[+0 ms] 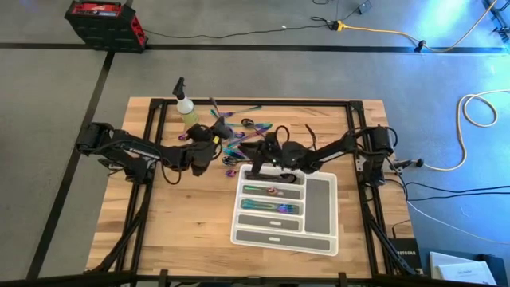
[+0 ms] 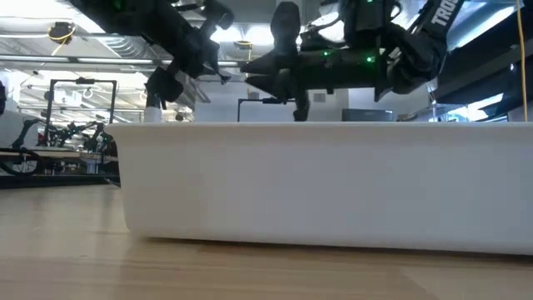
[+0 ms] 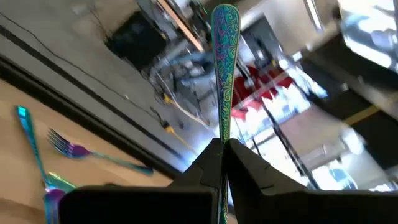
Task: Sort silverware
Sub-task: Put the purple fork into the white silverware tray
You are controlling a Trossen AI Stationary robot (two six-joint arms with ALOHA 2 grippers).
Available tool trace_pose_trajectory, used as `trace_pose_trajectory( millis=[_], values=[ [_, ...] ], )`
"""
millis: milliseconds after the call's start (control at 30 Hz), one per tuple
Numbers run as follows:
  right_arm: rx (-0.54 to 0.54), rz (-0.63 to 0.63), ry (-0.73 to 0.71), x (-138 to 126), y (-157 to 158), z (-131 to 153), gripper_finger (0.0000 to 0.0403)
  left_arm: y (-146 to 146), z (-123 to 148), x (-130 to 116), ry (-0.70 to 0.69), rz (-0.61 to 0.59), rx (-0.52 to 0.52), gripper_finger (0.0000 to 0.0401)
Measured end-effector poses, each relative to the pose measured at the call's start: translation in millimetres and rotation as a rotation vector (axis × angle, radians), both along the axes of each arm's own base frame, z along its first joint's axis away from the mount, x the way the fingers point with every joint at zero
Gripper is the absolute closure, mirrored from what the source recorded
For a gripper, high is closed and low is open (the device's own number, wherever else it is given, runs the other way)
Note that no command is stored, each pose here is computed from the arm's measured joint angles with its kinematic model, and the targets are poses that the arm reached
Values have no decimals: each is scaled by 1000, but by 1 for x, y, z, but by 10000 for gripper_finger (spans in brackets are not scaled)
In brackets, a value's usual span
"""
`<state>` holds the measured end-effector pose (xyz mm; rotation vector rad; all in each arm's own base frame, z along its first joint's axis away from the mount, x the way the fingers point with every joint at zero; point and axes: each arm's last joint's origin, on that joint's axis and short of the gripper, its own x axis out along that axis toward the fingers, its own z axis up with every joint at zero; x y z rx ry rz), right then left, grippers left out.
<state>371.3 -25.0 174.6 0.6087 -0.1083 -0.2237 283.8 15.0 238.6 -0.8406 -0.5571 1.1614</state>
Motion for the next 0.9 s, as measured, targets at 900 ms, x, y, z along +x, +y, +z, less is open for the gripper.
trace_pose_trajectory(
  millis=[900],
  values=[
    [68,-21,20,18,-7,16,317,1,0,3,155,-137,48,400]
  ],
)
